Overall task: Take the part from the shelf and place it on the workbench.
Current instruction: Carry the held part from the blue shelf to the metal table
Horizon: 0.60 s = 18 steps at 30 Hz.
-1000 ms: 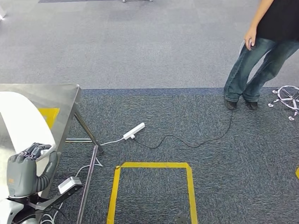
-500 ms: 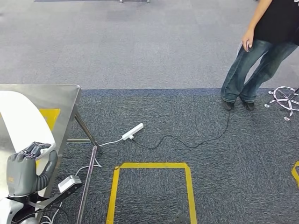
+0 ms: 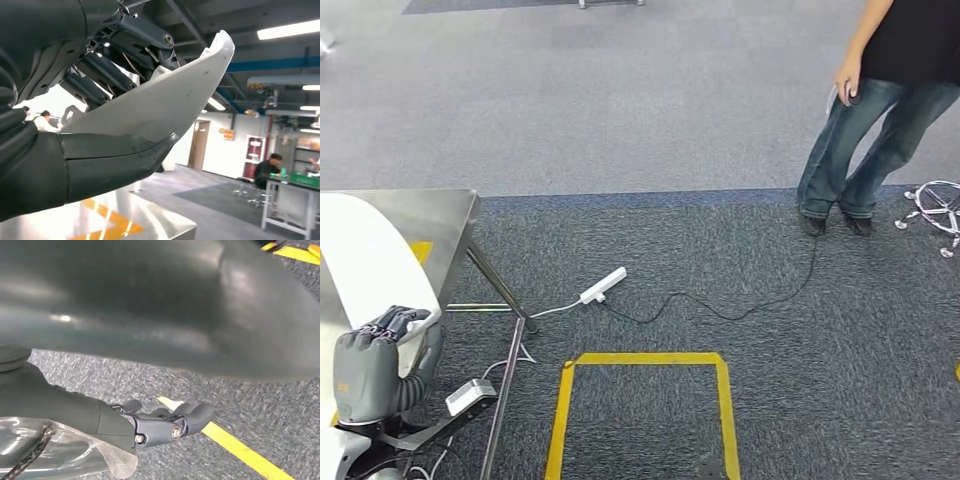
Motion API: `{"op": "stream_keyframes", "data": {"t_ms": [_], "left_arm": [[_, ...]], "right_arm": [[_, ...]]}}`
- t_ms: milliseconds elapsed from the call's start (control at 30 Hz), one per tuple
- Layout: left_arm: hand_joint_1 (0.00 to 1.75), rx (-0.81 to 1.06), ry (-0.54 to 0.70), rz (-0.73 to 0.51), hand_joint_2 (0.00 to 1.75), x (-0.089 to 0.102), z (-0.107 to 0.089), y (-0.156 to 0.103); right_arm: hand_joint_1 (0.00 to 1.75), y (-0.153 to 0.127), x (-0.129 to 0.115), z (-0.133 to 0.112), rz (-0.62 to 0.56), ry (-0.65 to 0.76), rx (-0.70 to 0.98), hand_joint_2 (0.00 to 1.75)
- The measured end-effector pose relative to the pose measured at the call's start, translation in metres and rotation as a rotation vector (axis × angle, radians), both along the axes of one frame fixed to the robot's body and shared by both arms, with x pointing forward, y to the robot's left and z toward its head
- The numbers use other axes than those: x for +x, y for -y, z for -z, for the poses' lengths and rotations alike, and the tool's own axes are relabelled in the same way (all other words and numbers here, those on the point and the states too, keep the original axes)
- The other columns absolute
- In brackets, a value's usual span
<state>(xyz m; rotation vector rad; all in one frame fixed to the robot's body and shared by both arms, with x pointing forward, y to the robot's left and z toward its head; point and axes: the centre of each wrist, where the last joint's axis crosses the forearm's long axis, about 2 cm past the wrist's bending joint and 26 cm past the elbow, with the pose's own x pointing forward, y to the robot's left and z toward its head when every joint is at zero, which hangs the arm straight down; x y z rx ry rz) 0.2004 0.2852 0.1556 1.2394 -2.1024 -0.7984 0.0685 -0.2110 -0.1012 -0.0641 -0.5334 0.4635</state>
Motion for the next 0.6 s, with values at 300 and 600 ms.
{"op": "stream_keyframes", "data": {"t_ms": [300, 600], "left_arm": [[1.75, 0.000, 0.000, -0.004, 1.75, -0.0002, -0.0001, -0.0010], [1.75, -0.001, 0.005, -0.007, 1.75, 0.0000, -0.0013, -0.0011]], "right_arm": [[0.00, -0.0004, 0.0012, -0.0003, 0.001, 0.001, 0.003, 0.00], [0.00, 0.0000, 0.0007, -0.0001, 0.002, 0.000, 0.002, 0.00]]}}
